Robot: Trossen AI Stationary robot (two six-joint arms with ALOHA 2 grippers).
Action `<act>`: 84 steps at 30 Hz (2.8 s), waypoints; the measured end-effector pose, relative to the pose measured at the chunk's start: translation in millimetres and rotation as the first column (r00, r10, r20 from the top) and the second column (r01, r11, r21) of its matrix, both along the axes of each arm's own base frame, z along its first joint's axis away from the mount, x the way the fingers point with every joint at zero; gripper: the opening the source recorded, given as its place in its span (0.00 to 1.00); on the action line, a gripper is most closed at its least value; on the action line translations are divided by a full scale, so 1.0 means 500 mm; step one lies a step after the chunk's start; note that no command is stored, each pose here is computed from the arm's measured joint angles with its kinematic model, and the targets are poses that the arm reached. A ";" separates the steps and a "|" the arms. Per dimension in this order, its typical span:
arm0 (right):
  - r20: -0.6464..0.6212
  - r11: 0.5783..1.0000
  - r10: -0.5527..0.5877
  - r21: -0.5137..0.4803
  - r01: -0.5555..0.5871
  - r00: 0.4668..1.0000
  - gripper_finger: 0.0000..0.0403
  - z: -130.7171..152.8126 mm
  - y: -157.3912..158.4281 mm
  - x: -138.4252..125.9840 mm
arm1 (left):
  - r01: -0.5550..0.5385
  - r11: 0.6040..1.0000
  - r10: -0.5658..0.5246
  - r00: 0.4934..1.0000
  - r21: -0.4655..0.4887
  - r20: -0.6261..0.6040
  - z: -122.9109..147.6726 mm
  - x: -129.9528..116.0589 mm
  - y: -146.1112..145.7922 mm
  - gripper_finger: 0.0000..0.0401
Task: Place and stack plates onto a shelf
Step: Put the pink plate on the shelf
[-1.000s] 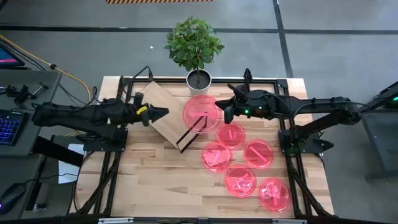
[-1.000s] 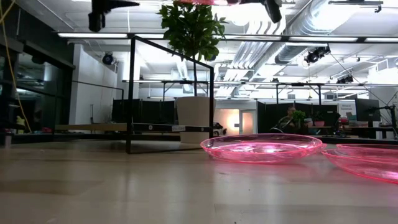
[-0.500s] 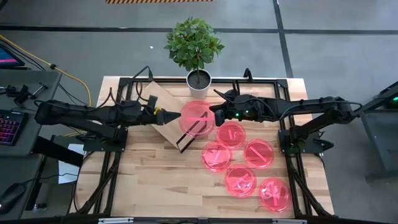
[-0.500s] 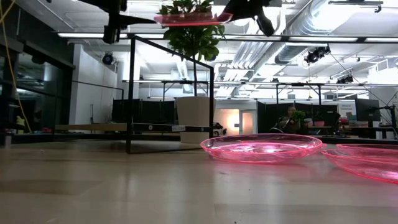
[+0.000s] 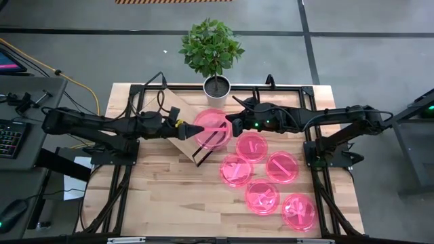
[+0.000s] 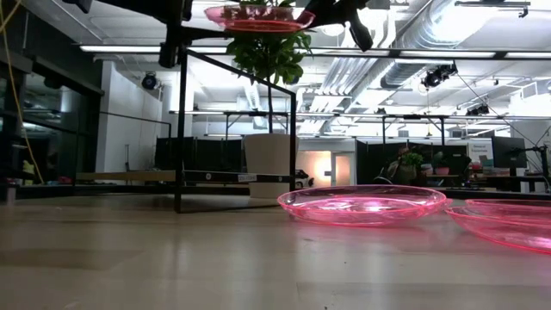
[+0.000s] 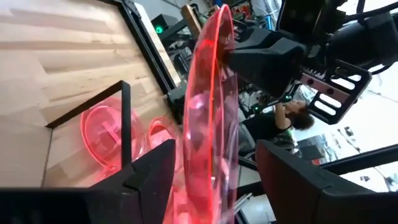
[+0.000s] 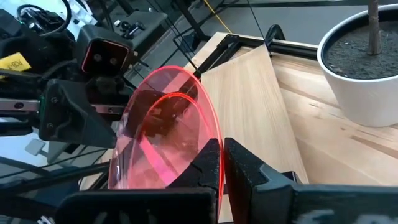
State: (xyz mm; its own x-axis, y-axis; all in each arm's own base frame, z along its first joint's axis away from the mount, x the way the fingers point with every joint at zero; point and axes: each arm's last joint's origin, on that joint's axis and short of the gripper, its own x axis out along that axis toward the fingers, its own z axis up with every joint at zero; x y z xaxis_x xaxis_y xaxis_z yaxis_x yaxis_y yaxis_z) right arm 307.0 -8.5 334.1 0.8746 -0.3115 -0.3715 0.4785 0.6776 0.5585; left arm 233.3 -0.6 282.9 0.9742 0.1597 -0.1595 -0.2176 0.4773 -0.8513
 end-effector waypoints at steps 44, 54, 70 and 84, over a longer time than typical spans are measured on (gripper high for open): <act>-0.081 0.985 -0.166 -0.065 0.161 0.983 0.40 0.084 -0.001 -0.205 | -0.856 0.511 0.829 0.515 -0.078 -0.219 -0.180 -0.197 0.069 0.00; -0.075 0.982 -0.185 -0.049 0.181 0.980 0.40 0.083 -0.001 -0.203 | -0.943 0.300 0.896 0.330 -0.144 -0.296 -0.264 -0.203 0.076 0.00; -0.068 0.982 -0.187 -0.035 0.185 0.980 0.40 0.083 0.002 -0.203 | -0.963 0.250 0.905 0.268 -0.096 -0.330 -0.283 -0.205 0.082 0.11; -0.062 0.984 -0.176 -0.027 0.174 0.982 0.40 0.084 0.002 -0.202 | -0.956 0.266 0.900 0.293 -0.124 -0.322 -0.271 -0.210 0.081 0.38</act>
State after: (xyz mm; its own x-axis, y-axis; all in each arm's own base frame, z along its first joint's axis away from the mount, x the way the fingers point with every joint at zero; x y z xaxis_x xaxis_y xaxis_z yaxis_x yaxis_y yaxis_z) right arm 206.2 -7.3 376.2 0.7806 -0.4664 -0.4161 0.6250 0.5918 0.5091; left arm 128.2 39.8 147.7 0.1366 0.8648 -0.4832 -0.4975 -0.3620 -0.7883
